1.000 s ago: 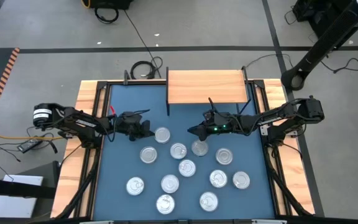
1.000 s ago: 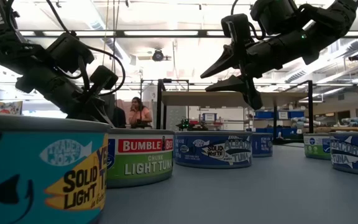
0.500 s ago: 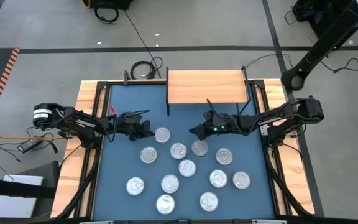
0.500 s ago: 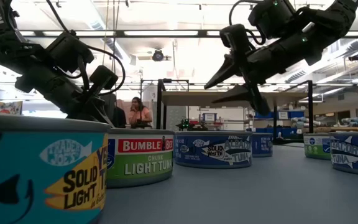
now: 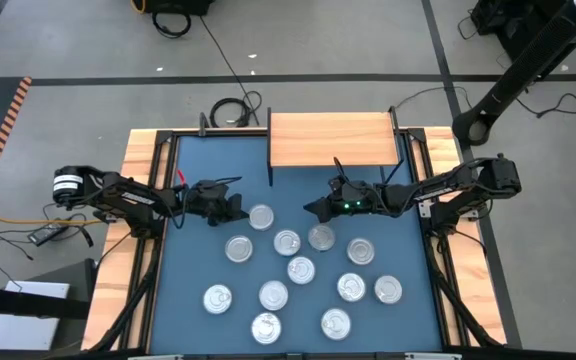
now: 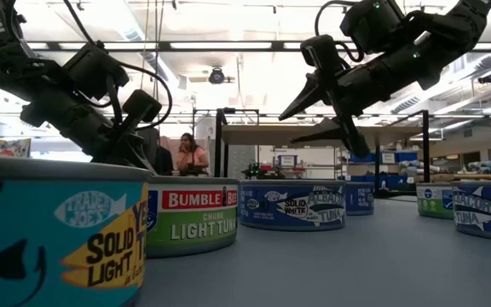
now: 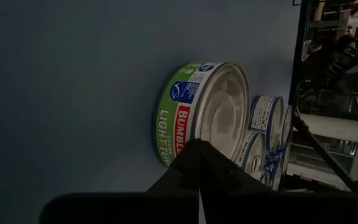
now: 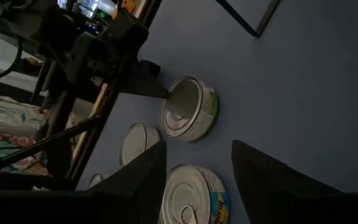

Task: Stack canned seafood by type on shelf
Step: Put the green tuna on the shelf

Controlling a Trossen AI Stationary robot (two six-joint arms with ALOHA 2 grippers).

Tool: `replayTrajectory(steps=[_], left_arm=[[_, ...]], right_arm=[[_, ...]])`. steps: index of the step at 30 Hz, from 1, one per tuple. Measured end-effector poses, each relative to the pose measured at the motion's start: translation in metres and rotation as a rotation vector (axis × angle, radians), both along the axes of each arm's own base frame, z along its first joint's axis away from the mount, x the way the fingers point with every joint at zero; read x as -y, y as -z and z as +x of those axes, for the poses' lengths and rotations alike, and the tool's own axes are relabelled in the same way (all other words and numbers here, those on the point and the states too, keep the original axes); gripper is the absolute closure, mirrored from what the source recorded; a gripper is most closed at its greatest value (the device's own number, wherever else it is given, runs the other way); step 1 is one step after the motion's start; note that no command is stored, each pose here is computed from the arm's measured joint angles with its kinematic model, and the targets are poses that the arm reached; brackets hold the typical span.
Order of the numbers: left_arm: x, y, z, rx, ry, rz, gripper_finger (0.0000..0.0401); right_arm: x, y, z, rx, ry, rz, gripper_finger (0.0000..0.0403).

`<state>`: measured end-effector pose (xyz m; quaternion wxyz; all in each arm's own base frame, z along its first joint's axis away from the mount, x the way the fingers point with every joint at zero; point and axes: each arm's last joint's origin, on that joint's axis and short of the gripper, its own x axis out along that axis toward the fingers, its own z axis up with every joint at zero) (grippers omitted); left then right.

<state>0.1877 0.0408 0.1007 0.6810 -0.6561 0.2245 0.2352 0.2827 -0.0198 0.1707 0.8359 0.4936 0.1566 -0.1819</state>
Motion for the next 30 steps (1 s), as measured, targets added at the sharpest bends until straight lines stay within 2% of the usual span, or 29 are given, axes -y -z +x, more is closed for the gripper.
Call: replayTrajectory(steps=[6, 15, 26, 30], left_arm=[[0.0, 0.0, 0.0, -0.001, -0.005, -0.001, 0.0401], [0.001, -0.001, 0.002, -0.015, -0.012, -0.01, 0.0401], [-0.005, -0.018, 0.021, -0.161, 0.029, 0.058, 0.0401], [-0.005, -0.015, 0.018, -0.262, 0.015, 0.08, 0.0401]], right_arm=[[0.0, 0.004, 0.012, -0.005, -0.018, 0.007, 0.0215], [-0.002, 0.007, 0.052, -0.009, -0.152, -0.002, 0.0215], [-0.003, 0.011, 0.051, -0.066, -0.187, 0.007, 0.0215], [-0.003, 0.011, 0.051, -0.072, -0.192, 0.009, 0.0215]])
